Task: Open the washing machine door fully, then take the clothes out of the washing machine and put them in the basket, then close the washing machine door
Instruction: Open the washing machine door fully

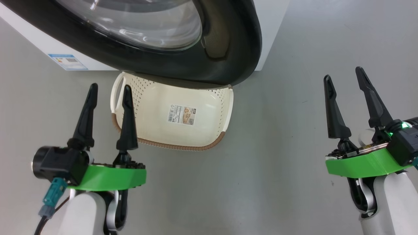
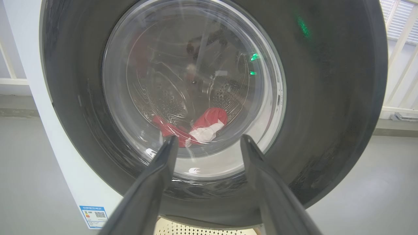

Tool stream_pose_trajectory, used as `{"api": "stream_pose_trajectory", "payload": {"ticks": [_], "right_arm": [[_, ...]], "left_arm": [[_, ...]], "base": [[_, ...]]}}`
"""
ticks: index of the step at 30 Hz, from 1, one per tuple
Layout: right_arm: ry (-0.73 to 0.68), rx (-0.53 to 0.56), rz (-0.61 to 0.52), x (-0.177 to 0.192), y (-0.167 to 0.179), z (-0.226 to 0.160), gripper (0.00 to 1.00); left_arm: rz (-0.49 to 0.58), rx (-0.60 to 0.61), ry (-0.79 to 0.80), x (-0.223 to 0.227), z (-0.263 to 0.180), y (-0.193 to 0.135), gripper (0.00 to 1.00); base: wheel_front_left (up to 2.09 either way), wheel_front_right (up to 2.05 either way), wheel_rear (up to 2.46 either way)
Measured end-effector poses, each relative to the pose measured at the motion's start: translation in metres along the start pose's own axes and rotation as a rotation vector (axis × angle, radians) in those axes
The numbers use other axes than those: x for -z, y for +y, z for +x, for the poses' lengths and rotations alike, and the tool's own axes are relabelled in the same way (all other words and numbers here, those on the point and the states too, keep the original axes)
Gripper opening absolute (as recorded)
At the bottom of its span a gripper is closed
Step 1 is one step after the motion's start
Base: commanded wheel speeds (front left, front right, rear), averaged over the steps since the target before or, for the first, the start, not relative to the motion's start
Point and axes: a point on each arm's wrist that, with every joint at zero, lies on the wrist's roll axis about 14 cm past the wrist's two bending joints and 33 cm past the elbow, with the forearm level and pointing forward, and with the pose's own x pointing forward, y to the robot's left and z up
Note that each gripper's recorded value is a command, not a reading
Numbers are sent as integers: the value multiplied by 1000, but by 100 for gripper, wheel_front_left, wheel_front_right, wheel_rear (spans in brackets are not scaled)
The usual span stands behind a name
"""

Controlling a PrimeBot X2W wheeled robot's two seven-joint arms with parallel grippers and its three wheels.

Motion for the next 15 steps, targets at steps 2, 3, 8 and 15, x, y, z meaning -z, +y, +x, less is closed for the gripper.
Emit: {"api": "stream_pose_trajectory", "payload": {"ticks": [2, 3, 8, 15], "right_arm": [[0, -1, 2, 0, 1, 0, 100], [0, -1, 2, 0, 1, 0, 70], [13, 3, 32, 5, 1, -1, 0], [-16, 57, 368, 7, 0, 14, 0]], "left_arm": [[1, 0, 0, 0, 0, 0, 100], [1, -1, -1, -1, 0, 0, 100], [1, -1, 0, 0, -1, 0, 100], [4, -4, 9, 2, -2, 2, 100]], "base": [[0, 0, 0], [0, 0, 0], [0, 0, 0], [0, 0, 0]]}}
